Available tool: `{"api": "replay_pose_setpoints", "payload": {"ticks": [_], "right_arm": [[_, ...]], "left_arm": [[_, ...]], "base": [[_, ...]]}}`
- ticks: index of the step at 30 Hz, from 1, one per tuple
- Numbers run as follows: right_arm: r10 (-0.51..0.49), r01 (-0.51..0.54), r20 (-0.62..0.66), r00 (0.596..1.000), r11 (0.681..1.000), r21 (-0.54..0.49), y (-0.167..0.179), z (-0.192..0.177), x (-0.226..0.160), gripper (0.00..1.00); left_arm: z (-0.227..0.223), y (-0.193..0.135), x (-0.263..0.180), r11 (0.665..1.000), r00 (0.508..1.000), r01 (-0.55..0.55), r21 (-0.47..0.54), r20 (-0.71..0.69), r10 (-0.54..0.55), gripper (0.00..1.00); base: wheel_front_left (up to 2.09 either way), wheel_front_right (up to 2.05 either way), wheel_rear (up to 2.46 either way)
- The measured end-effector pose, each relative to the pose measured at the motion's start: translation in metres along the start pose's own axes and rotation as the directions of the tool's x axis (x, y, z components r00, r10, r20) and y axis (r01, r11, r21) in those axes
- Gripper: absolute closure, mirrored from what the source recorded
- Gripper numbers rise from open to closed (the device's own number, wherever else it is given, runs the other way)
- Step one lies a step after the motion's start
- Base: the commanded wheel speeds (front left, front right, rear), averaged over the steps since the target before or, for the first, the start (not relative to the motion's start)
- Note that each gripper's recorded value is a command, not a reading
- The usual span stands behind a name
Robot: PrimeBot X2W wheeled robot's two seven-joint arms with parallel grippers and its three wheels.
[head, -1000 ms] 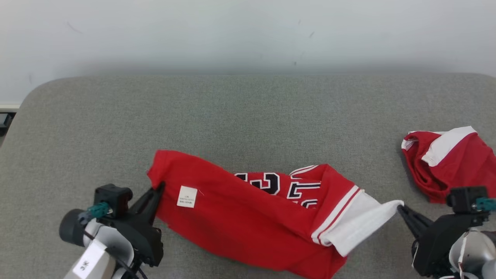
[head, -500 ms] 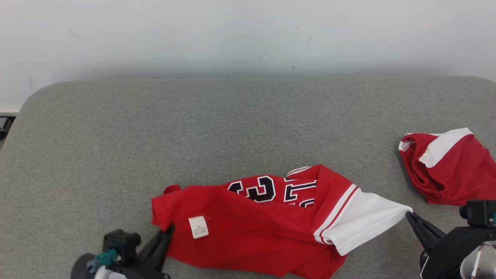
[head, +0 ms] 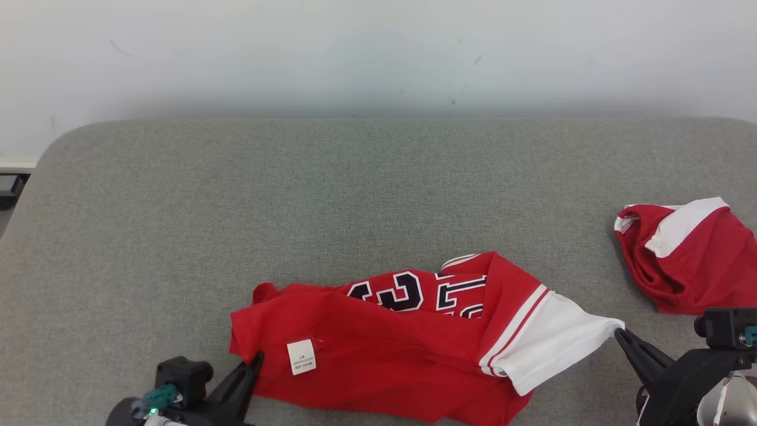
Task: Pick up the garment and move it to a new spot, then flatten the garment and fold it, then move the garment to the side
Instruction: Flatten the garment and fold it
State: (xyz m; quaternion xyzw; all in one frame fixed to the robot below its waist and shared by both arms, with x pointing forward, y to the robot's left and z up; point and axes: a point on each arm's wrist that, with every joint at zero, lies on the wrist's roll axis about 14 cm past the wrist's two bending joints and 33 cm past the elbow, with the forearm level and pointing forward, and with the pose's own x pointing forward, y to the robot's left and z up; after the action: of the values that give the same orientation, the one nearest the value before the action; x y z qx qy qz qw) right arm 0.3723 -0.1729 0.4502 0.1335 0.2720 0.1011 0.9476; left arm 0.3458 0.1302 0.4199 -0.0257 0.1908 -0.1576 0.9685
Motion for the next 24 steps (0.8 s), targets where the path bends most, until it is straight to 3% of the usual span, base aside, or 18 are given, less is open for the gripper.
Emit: {"api": "replay_pose_setpoints", "payload": {"ticks": [5, 8, 13, 14, 18, 20, 22, 24], "right_arm": [[0.027, -0.027, -0.031, 0.999, 1.0, -0.001, 0.009, -0.007, 0.003, 1.0], [0.092, -0.093, -0.067, 0.994, 0.996, -0.012, 0.031, -0.011, 0.011, 1.0], [0.186, -0.19, -0.076, 0.98, 0.98, -0.052, 0.06, 0.026, 0.039, 1.0], [0.2, -0.206, -0.077, 0.977, 0.976, -0.07, 0.065, 0.038, 0.047, 1.0], [0.251, -0.248, 0.008, 0.968, 0.961, -0.124, 0.098, 0.125, 0.08, 1.0], [0.239, -0.214, 0.138, 0.961, 0.961, -0.173, 0.106, 0.187, 0.084, 1.0], [0.219, -0.172, 0.305, 0.927, 0.97, -0.172, 0.109, 0.244, 0.079, 1.0], [0.215, -0.143, 0.452, 0.865, 0.971, -0.19, 0.118, 0.292, 0.07, 1.0]], "left_arm": [[0.006, -0.001, -0.001, 1.0, 1.0, 0.01, -0.018, 0.015, -0.01, 1.0], [0.008, -0.004, 0.001, 0.999, 0.999, 0.044, -0.029, 0.008, -0.043, 1.0], [0.05, -0.001, 0.027, 0.977, 0.992, 0.125, -0.175, 0.045, -0.119, 1.0], [0.063, 0.005, 0.035, 0.978, 0.991, 0.13, -0.166, 0.041, -0.125, 1.0], [0.159, 0.043, 0.071, 0.991, 0.988, 0.108, -0.084, 0.122, -0.097, 1.0], [0.229, 0.052, 0.083, 0.993, 0.969, 0.106, -0.045, 0.227, -0.093, 1.0], [0.3, 0.051, 0.084, 0.993, 0.923, 0.115, 0.001, 0.369, -0.107, 1.0], [0.363, 0.044, 0.077, 0.99, 0.849, 0.142, 0.022, 0.511, -0.133, 1.0]], "base": [[0.0, 0.0, 0.0], [0.0, 0.0, 0.0], [0.0, 0.0, 0.0], [0.0, 0.0, 0.0], [0.0, 0.0, 0.0], [0.0, 0.0, 0.0], [0.0, 0.0, 0.0], [0.0, 0.0, 0.0]]}}
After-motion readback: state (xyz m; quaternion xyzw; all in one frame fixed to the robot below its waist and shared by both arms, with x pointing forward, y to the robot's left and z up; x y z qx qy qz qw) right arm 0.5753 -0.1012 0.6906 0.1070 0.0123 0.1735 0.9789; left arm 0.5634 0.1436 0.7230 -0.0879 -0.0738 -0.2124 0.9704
